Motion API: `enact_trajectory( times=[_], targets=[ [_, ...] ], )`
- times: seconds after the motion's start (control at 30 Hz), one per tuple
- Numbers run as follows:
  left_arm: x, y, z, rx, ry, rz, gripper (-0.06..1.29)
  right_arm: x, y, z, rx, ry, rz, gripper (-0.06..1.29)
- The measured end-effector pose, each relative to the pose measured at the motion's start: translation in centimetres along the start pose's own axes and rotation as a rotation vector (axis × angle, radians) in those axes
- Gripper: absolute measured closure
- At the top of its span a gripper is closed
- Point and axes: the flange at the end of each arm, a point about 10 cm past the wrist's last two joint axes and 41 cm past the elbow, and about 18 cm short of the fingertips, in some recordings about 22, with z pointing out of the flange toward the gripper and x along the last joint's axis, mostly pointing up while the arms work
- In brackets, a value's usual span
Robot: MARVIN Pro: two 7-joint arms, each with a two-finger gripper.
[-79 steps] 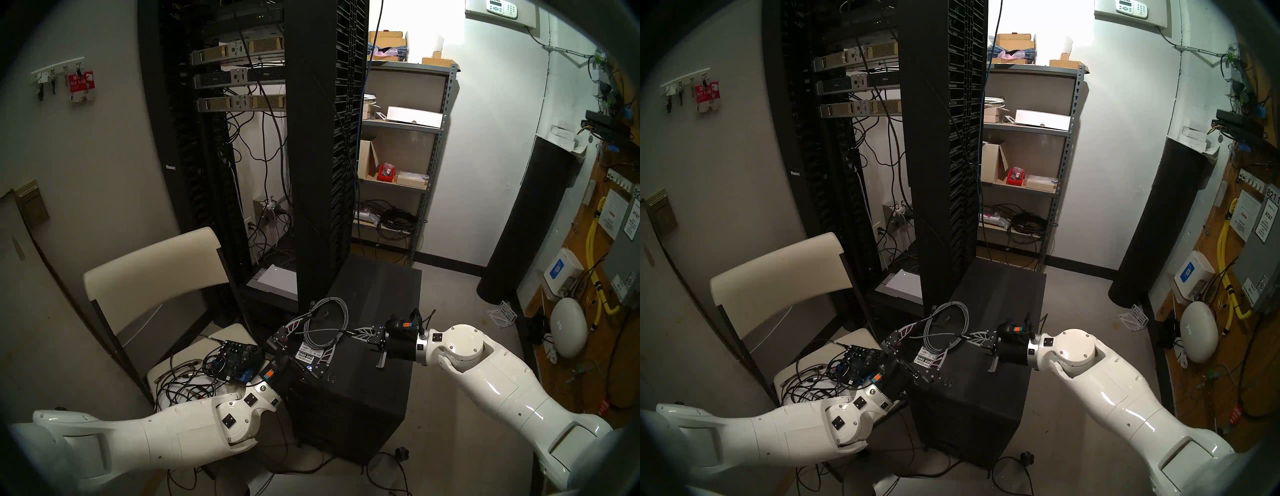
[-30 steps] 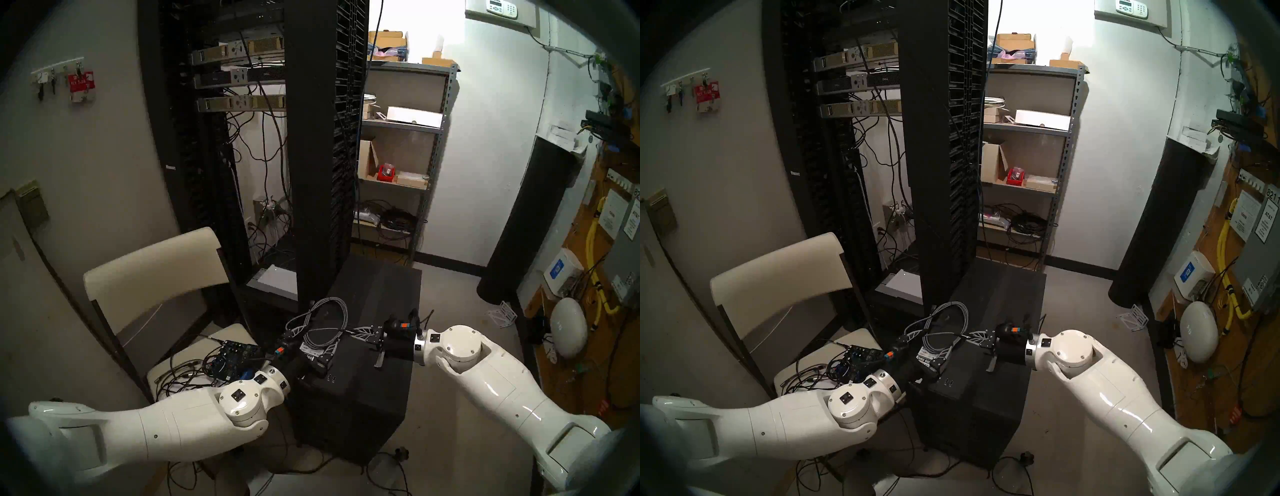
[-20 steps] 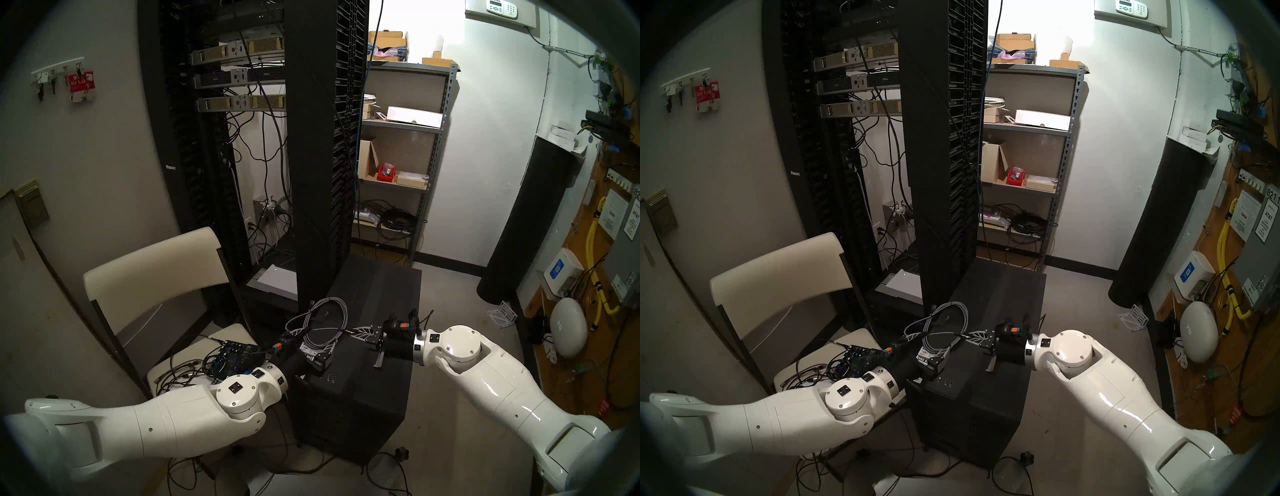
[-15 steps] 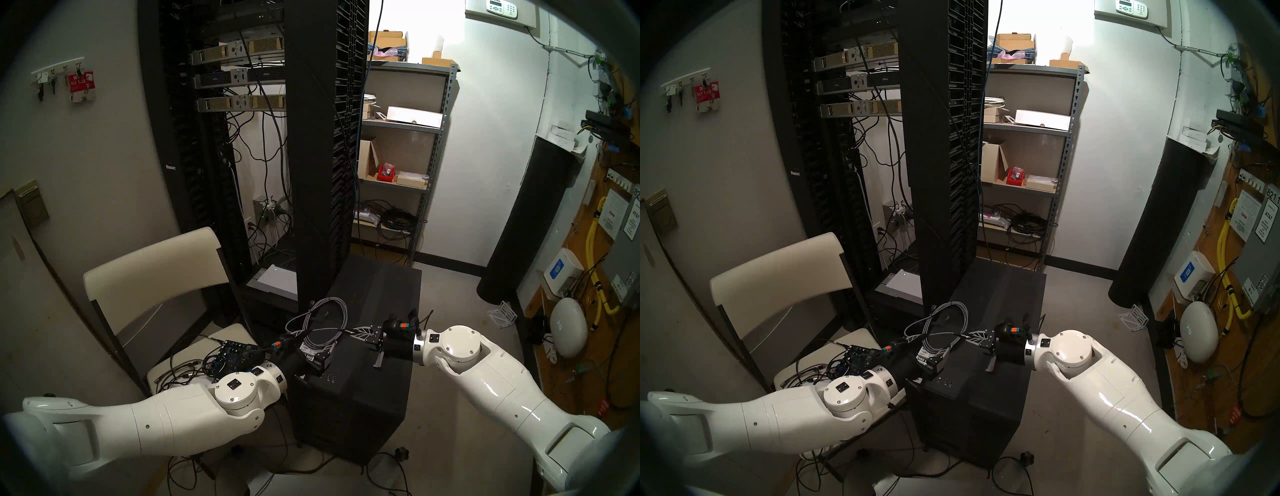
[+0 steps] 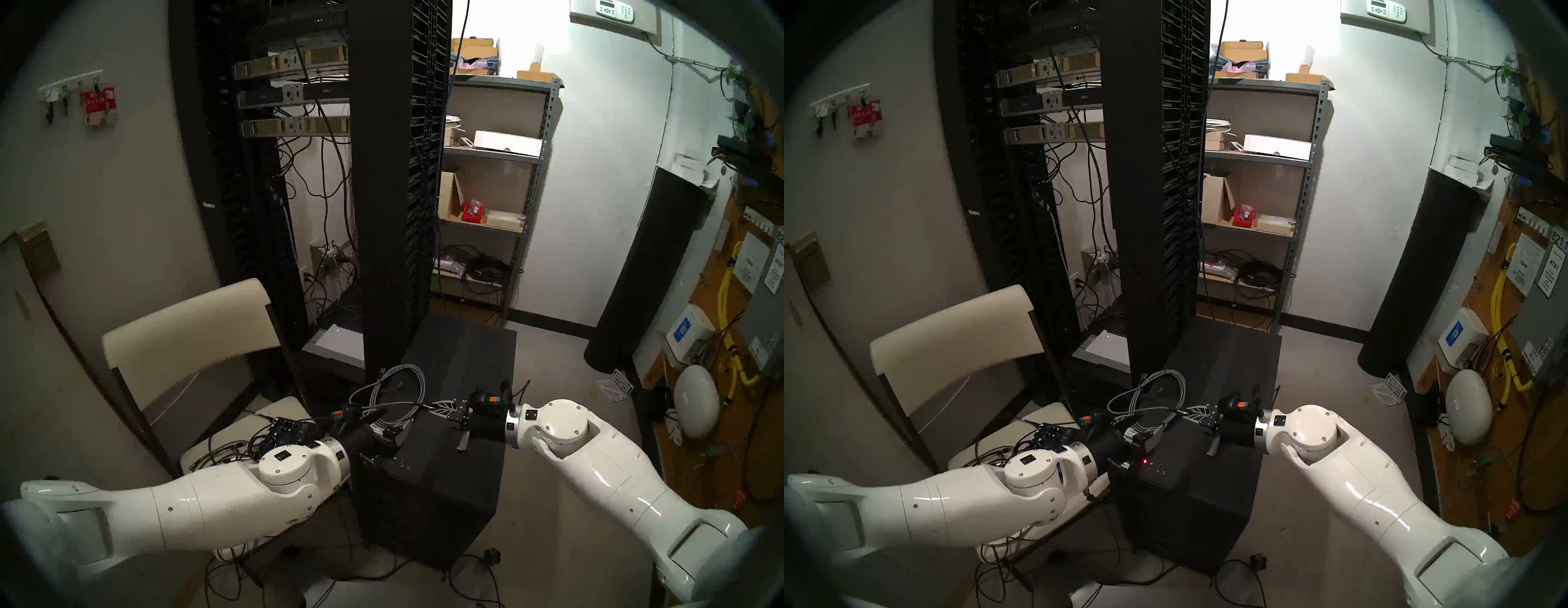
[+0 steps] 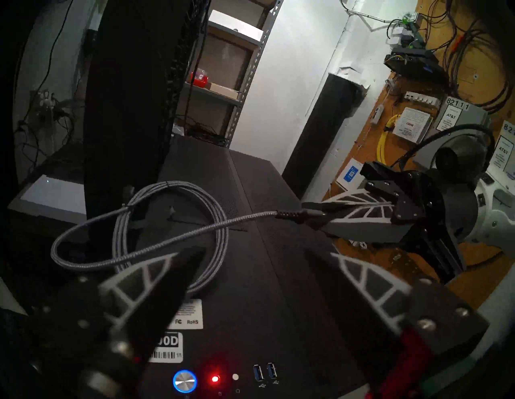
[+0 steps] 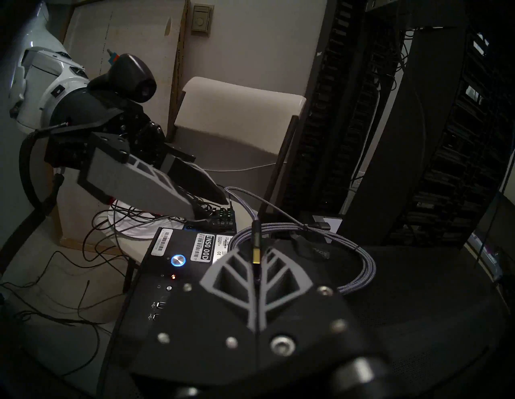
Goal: Insert the cable into the workstation's USB slot
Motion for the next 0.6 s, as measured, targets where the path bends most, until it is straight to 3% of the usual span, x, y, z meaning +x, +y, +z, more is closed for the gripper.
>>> enact_trajectory(
  times=[0.07,0.1,0.17,0.2,0.6],
  targets=[
    [0.0,0.2,-0.1,-0.011,-0.025,-0.029,0.44,0.0,0.0,0.0,-0.001,0.0,-0.001,1.25],
    [-0.1,0.3,-0.1,-0.018,-0.041,-0.047,0.25,0.0,0.0,0.0,-0.001,0.0,-0.002,1.25],
    [-0.1,0.4,-0.2,-0.027,-0.058,-0.068,0.05,0.0,0.0,0.0,-0.002,0.0,-0.002,1.25],
    [-0.1,0.5,-0.2,-0.032,-0.069,-0.081,0.01,0.0,0.0,0.1,-0.002,0.0,-0.003,1.25],
    [0.8,1.2,-0.4,-0.103,-0.162,-0.246,0.01,0.1,0.0,0.1,-0.006,0.002,-0.008,1.25]
  ],
)
